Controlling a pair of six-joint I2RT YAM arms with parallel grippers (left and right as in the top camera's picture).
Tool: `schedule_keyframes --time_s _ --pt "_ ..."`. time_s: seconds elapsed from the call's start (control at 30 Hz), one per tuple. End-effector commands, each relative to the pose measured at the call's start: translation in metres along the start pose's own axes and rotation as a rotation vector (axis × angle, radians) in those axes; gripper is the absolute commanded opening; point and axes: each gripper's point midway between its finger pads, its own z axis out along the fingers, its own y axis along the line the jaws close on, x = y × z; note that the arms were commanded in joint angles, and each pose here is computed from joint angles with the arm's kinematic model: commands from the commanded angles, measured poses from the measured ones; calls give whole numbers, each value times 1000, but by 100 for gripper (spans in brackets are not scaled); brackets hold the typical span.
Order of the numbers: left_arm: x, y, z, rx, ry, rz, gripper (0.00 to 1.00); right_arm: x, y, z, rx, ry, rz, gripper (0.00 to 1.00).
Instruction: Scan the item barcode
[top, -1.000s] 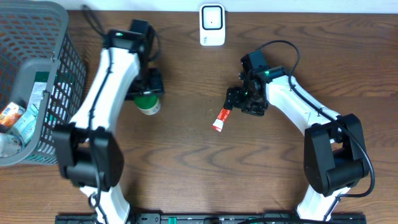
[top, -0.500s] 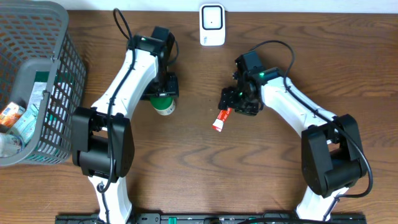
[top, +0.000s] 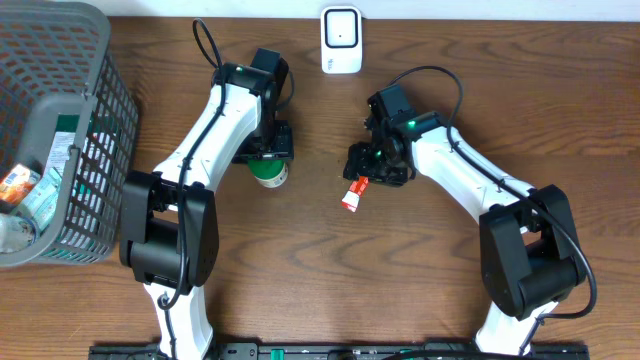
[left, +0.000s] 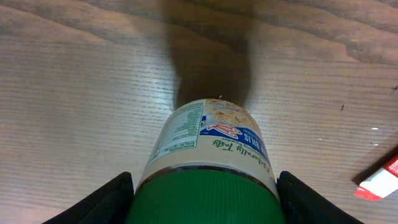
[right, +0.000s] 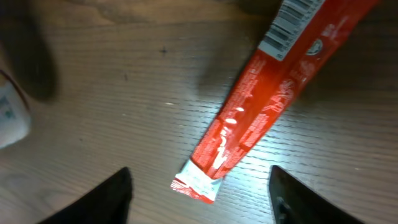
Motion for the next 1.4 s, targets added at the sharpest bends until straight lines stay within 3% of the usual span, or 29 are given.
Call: schedule_keyframes --time_s 0.0,0.1,0.2,0.27,0.67,1.03,1.13,1.37 --pt "2 1 5 -2 11 12 56 5 13 1 -16 -3 -25 53" --pt "0 0 5 1 1 13 56 4 18 2 -9 -24 -48 35" --pt "0 0 5 1 1 13 56 1 16 4 43 -61 -41 8" --pt "0 0 6 1 1 13 56 -1 12 5 86 -88 -23 1" --pt "0 0 10 2 -1 12 56 -7 3 5 262 -214 -38 1" --pt "1 1 16 2 -2 13 57 0 -3 26 235 -237 -21 2" --pt "2 1 16 2 1 13 73 3 -6 31 226 -238 -22 1" --pt "0 0 16 5 -7 12 80 2 -6 34 216 -250 -24 1"
